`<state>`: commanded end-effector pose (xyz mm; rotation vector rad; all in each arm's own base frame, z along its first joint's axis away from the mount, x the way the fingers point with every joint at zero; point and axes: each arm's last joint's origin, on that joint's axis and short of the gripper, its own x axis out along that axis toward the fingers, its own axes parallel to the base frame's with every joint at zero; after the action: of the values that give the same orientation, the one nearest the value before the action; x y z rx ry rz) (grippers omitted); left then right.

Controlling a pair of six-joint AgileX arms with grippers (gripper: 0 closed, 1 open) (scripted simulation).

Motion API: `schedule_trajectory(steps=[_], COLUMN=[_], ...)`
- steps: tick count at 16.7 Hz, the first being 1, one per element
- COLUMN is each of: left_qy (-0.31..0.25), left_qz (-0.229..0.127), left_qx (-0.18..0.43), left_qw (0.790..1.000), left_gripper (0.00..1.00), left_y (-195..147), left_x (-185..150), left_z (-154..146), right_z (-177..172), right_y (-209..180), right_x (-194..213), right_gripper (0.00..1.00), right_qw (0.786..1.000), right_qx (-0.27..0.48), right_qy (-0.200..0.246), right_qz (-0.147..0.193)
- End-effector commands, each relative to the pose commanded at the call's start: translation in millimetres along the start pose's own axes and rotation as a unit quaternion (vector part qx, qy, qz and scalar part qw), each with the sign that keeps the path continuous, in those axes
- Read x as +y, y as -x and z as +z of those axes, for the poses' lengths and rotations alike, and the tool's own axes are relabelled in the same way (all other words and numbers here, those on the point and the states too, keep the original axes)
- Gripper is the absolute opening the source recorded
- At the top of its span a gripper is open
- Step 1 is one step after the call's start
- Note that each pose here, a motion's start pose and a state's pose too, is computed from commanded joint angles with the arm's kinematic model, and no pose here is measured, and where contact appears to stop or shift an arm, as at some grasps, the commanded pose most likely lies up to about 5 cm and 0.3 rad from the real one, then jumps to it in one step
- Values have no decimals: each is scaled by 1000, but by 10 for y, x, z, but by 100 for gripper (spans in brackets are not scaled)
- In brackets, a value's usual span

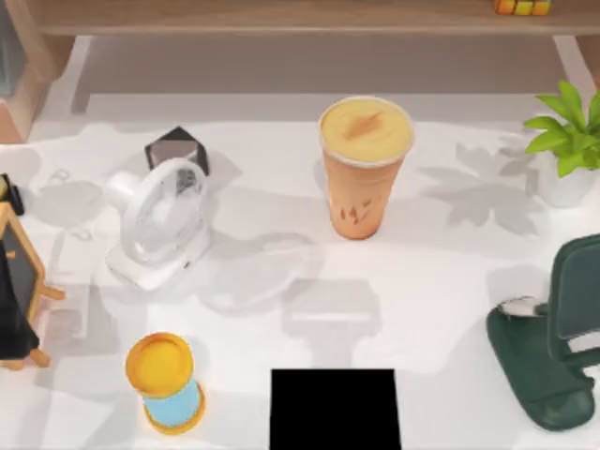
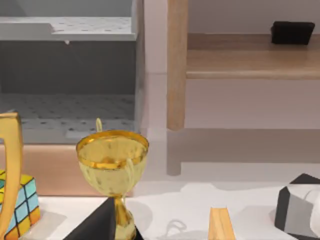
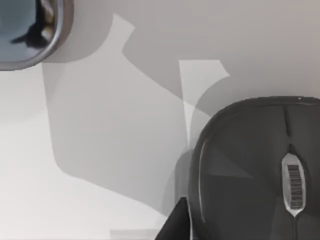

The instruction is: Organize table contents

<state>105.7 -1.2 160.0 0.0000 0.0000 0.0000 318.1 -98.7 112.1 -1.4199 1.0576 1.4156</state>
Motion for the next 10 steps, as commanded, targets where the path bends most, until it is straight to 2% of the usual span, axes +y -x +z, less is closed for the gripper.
schedule_trajectory(steps=[4,10], left_qy=[0,0], left_qz=[0,0], left_qx=[0,0], left_qw=[1000,1000], left_gripper=[100,100], left_y=[0,0], left_x=[0,0], left_z=[0,0], right_z=[-21,-20], right_y=[118,747], right_x=[-1,-22], right_gripper=[0,0], right_qw=[1000,1000], right_qx=[2,0], right_qy=[-5,0], right_qz=[2,5])
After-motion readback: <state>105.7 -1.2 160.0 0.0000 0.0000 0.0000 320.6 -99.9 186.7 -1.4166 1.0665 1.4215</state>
